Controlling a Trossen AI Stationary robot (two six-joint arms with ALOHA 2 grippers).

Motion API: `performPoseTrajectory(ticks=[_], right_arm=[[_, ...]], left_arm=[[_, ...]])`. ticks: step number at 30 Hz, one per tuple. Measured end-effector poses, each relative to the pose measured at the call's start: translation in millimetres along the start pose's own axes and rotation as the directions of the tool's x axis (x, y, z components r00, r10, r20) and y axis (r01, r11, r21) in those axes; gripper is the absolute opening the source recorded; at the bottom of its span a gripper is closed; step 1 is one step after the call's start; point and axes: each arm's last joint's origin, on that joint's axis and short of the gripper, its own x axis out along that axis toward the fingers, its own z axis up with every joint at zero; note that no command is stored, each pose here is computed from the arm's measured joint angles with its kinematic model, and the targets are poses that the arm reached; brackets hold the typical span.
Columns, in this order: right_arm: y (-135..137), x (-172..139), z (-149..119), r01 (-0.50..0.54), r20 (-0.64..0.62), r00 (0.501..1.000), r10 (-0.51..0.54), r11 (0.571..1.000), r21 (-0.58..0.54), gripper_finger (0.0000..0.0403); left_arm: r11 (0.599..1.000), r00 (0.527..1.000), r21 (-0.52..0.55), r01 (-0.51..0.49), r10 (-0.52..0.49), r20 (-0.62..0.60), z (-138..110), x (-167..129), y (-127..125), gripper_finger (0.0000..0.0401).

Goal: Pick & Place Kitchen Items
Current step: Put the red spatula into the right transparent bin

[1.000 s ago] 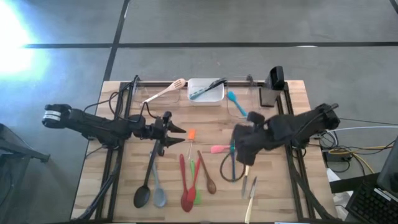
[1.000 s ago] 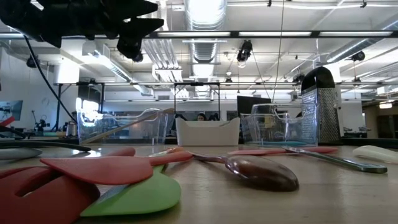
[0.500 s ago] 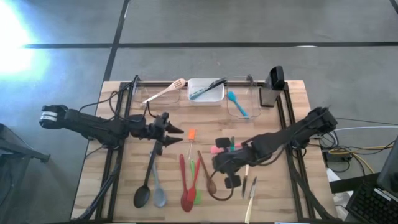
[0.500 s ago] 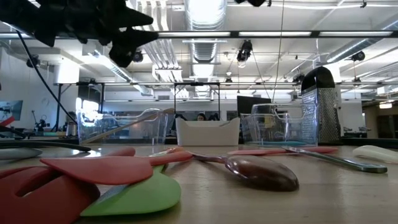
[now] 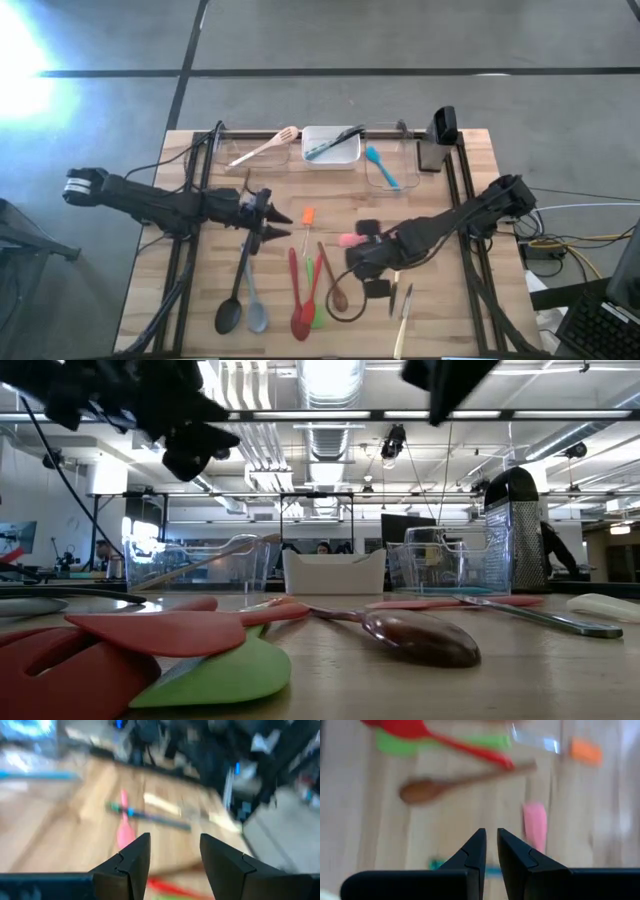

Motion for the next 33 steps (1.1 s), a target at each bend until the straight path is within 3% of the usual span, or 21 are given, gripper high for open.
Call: performPoseTrajectory(ticks=[6,10,13,17,20,24,28,33], right_arm=[[-1.8,-11.8,-26.0,0.17,-0.137,0.978,-0.159,0.983,0.075,0.0038],[-5.6,-18.6,-32.5,0.186,-0.127,0.977,-0.173,0.977,0.102,0.0038],[-8.2,-20.8,-37.1,0.188,-0.129,0.976,-0.173,0.976,0.109,0.0038],[-13.2,-31.2,-45.1,0.189,-0.122,0.978,-0.171,0.97,0.153,0.0038],[-18.6,-40.5,-55.6,0.204,-0.142,0.974,-0.178,0.959,0.197,0.0038],[-27.3,-55.0,-71.7,0.203,-0.126,0.976,-0.175,0.945,0.255,0.0038],[-36.2,-65.7,-90.8,0.203,-0.096,0.979,-0.181,0.927,0.317,0.0038],[-46.5,-74.1,-113.8,0.194,-0.06,0.981,-0.185,0.901,0.388,0.0038]], left_arm=[[0.983,0.932,0.168,-0.07,0.125,-0.341,7.9,5.3,-33.9,0.0174],[0.953,0.918,0.302,0.005,0.115,-0.379,21.9,18.7,-71.4,0.0174],[0.938,0.922,0.342,0.06,0.079,-0.38,28.8,35.8,-98.3,0.0174],[0.986,0.919,0.164,-0.02,0.083,-0.384,35.7,65.7,-116.3,0.0174],[0.994,0.902,0.017,-0.111,0.108,-0.418,29.6,89.7,-120.9,0.0174],[0.964,0.863,-0.13,-0.234,0.144,-0.484,15.4,114.0,-123.5,0.0174],[0.92,0.816,-0.191,-0.341,0.189,-0.546,0.0,127.2,-120.2,0.0174],[0.909,0.794,-0.22,-0.354,0.168,-0.584,-9.0,133.2,-117.8,0.0174]])
